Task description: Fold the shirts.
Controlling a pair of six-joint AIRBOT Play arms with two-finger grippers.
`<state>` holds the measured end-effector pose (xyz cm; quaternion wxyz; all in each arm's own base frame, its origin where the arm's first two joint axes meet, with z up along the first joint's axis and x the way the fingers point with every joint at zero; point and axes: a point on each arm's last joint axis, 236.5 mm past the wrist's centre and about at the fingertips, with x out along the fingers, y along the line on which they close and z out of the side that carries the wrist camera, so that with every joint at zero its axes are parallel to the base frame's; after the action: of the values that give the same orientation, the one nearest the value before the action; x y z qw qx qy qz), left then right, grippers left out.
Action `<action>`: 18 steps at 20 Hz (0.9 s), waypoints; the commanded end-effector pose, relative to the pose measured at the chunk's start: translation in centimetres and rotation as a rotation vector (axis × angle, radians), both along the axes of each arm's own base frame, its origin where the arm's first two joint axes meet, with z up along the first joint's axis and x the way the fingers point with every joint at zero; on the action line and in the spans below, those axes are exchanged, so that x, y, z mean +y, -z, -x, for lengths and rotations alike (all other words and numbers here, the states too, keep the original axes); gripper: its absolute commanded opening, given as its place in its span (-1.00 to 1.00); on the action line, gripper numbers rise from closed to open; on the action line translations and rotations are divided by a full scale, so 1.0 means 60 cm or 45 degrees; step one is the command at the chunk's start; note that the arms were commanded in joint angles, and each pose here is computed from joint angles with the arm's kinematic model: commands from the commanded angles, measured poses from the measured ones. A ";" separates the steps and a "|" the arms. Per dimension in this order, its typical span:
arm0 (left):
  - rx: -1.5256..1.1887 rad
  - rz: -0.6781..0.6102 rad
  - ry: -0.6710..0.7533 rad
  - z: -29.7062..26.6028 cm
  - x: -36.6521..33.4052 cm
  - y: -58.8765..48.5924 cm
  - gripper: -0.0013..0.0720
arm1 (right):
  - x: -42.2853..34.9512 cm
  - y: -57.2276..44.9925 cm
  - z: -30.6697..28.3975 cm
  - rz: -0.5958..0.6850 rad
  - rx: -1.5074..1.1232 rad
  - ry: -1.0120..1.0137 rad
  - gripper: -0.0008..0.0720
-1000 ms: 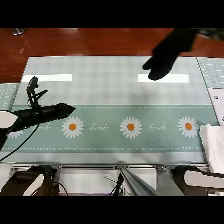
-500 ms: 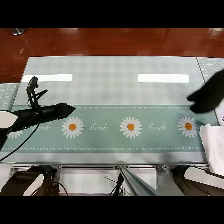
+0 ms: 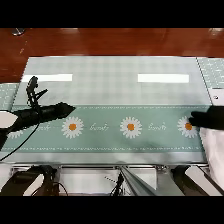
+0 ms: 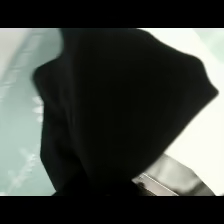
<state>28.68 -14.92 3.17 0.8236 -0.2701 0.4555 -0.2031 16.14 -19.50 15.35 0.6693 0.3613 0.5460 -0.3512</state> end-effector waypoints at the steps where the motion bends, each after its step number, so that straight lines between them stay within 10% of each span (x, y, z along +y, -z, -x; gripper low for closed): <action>1: -0.007 -0.002 -0.006 -0.003 0.001 -0.001 -0.89 | -0.014 0.020 0.157 0.165 0.249 0.300 -0.91; 4: -0.004 -0.001 -0.004 -0.002 0.001 0.000 -0.89 | 0.019 0.052 0.245 0.211 0.443 0.423 -0.63; 6: -0.005 -0.001 -0.004 -0.002 0.001 -0.001 -0.89 | 0.034 0.087 0.267 0.175 0.520 0.418 0.55; 7: -0.004 -0.001 -0.004 -0.002 0.001 -0.001 -0.89 | 0.037 0.101 0.263 0.155 0.519 0.404 0.77; 11: -0.093 -0.056 0.039 -0.015 0.013 -0.018 -0.89 | 0.007 0.094 0.131 0.248 0.142 0.204 0.68; 14: -0.253 -0.071 -0.042 -0.067 0.057 -0.115 -0.89 | -0.007 -0.019 -0.060 0.511 -0.317 -0.232 -0.90; 18: -0.474 -0.039 0.022 -0.122 0.045 -0.290 -0.89 | 0.172 -0.189 -0.331 0.398 -0.991 -0.713 -0.91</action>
<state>34.34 -11.81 14.23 0.8833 -0.2274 0.3462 -0.2193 25.77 -17.18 19.11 0.8605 0.2063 0.3872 -0.2589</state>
